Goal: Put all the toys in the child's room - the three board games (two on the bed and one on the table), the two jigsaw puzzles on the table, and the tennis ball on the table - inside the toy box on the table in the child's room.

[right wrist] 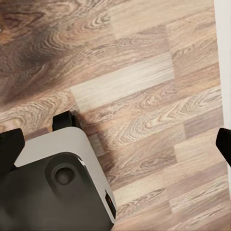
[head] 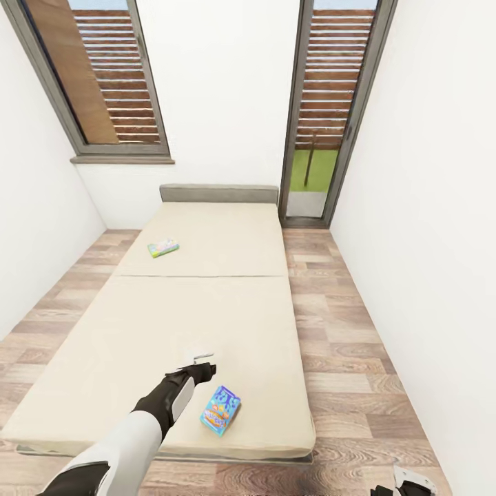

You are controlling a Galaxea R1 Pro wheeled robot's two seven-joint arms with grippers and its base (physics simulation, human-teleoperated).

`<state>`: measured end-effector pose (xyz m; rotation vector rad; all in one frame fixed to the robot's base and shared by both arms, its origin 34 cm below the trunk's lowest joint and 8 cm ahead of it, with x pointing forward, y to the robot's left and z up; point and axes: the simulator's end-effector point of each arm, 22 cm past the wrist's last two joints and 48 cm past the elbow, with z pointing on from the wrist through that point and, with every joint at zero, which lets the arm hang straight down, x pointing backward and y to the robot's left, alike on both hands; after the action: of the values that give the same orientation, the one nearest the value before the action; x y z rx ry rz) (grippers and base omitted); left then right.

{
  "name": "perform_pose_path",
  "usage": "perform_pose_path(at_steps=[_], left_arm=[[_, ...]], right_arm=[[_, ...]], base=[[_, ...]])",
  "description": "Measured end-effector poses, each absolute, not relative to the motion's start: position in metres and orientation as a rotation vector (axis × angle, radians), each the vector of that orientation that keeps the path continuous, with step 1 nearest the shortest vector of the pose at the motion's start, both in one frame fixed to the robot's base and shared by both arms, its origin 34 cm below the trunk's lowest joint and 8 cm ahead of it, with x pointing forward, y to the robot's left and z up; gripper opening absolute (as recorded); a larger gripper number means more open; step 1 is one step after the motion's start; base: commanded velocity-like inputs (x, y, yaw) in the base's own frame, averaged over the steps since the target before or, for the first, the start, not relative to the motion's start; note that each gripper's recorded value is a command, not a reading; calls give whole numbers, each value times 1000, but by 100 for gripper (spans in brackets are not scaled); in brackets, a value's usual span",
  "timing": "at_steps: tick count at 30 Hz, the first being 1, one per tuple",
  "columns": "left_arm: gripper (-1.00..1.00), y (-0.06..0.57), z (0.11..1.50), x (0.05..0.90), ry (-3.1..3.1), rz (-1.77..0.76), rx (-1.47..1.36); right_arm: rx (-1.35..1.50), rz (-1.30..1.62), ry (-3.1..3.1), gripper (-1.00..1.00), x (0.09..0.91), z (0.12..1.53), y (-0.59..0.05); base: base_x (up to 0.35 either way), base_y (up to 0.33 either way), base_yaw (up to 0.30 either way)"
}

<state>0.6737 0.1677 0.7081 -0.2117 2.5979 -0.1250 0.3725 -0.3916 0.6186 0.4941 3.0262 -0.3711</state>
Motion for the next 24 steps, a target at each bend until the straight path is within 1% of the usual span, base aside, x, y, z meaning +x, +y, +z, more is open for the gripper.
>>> perform_pose_path(at_steps=[12,24], left_arm=[[100,170,704,678,2586,-121,-223],[100,172,715,708,2546,-124,-231]], right_arm=[[492,-378,3046,100,365,614,-392],[490,-385,3066,100,358,609,-391]], base=[[0,0,0],[0,0,0]])
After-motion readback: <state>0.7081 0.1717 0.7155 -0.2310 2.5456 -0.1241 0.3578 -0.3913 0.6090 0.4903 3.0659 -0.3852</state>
